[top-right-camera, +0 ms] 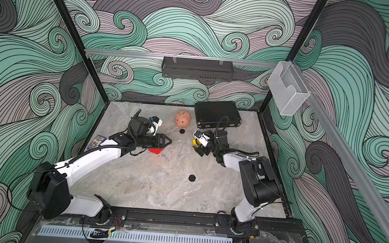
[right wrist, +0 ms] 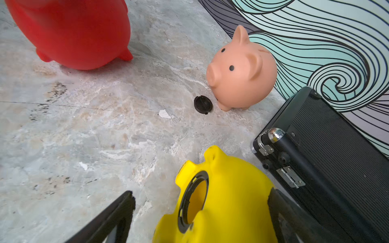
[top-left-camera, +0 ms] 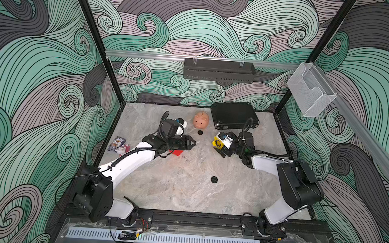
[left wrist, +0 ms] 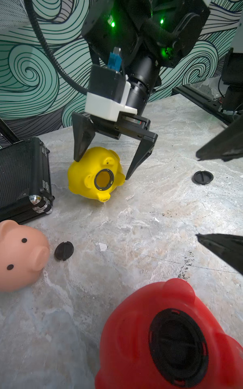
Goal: Close piggy banks
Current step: Turn over the piggy bank at the center of the board.
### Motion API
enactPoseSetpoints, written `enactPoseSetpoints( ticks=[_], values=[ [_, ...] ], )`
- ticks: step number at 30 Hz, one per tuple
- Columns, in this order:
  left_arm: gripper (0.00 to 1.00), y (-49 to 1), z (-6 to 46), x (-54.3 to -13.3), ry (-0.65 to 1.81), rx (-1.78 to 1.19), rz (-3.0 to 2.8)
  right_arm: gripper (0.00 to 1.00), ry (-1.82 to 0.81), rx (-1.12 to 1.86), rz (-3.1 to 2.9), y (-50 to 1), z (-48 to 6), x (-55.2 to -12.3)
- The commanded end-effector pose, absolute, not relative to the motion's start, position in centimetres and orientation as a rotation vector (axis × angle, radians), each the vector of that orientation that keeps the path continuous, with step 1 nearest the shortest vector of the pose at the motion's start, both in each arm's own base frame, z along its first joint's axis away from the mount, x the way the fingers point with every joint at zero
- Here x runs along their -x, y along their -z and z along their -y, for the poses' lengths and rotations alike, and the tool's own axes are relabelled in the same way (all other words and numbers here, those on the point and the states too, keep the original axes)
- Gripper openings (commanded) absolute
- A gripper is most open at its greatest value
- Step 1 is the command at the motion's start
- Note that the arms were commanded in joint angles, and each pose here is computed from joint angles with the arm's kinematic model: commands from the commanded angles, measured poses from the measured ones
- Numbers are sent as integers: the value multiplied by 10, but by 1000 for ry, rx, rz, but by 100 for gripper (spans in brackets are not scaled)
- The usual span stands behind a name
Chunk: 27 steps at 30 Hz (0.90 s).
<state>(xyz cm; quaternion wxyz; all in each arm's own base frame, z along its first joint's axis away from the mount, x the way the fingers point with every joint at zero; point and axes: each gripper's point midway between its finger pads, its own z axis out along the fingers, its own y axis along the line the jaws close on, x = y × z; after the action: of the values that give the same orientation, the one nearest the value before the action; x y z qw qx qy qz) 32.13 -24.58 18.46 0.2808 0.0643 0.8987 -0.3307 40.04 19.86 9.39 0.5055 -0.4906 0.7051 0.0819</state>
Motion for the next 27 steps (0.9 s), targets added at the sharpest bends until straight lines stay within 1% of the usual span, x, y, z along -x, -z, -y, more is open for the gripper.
enactPoseSetpoints(
  ticks=[1,8,12,17,22,25,27],
  values=[
    [56,-187,241,-322,871,-184,-2398,99,-147,1191,-1687,-89,-199,-414],
    [56,-184,239,-322,865,-181,-2406,96,-120,1176,-1689,-81,-200,-428],
    [56,-180,240,-322,868,-178,-2418,90,-102,1160,-1705,-80,-199,-436],
    [56,-178,242,-322,877,-183,-2422,78,-111,1163,-1735,-74,-199,-440],
    [56,-177,241,-321,875,-184,-2427,71,-118,1158,-1749,-71,-200,-444],
    [56,-176,241,-321,875,-182,-2430,63,-142,1158,-1767,-70,-201,-445],
    [56,-176,241,-321,876,-184,-2429,54,-156,1153,-1780,-70,-202,-445]
  ],
)
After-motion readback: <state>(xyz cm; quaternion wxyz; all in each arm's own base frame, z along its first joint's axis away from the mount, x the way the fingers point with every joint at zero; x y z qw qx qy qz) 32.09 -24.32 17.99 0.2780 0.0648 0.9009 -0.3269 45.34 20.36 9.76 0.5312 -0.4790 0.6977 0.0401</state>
